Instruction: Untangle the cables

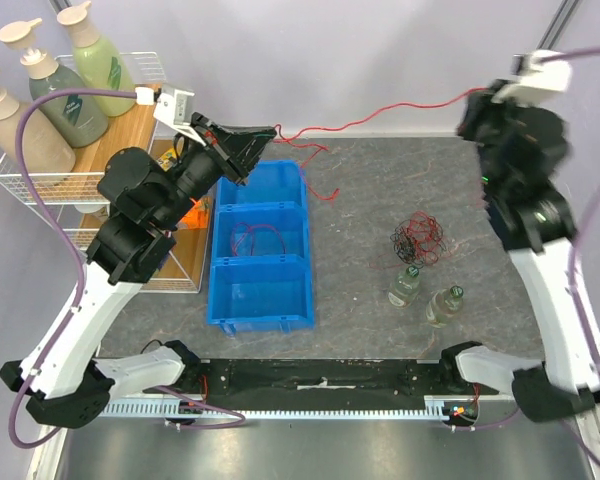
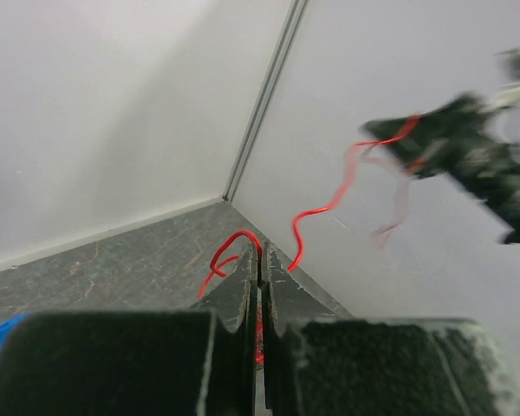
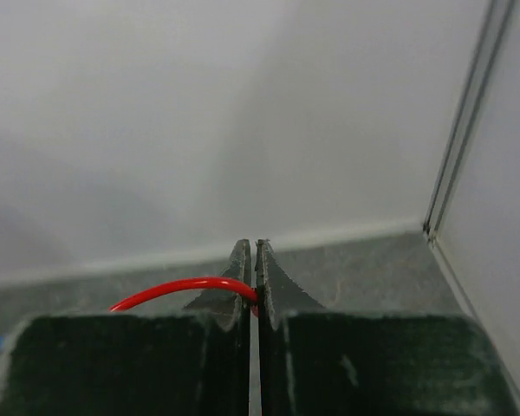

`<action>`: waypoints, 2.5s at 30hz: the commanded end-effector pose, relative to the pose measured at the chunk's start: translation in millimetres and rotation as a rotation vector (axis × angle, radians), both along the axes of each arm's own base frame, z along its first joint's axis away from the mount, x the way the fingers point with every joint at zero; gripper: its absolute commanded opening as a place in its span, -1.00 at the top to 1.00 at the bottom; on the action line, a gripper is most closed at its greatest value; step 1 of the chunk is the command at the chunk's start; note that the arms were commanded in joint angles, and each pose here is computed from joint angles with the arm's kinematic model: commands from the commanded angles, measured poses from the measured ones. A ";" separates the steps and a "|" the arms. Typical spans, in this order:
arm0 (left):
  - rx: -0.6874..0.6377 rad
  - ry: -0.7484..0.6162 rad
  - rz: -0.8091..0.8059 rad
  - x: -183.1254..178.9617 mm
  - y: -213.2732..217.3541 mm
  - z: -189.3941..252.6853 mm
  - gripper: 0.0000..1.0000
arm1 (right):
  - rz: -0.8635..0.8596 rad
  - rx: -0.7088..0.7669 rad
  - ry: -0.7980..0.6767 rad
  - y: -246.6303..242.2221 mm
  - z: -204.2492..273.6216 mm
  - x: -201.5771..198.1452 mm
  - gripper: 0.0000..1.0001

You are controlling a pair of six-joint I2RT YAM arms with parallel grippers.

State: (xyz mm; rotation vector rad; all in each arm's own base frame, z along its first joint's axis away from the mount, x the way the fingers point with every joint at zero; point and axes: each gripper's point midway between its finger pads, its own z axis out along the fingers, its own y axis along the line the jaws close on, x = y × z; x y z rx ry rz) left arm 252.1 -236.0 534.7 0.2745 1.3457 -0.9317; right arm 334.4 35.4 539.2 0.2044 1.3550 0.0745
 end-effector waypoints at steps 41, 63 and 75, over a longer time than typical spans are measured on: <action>0.184 -0.014 -0.729 -39.8 -153.6 -152.3 -0.53 | 0.774 -0.104 0.193 119.1 -49.5 -66.1 1.00; 0.242 0.239 -0.311 33.3 -151.5 -257.7 -0.07 | 0.945 0.072 0.053 145.6 18.3 -80.1 1.00; 0.240 0.269 -0.361 17.1 -146.5 -264.4 -0.77 | 0.964 0.062 0.062 148.0 14.2 -82.7 1.00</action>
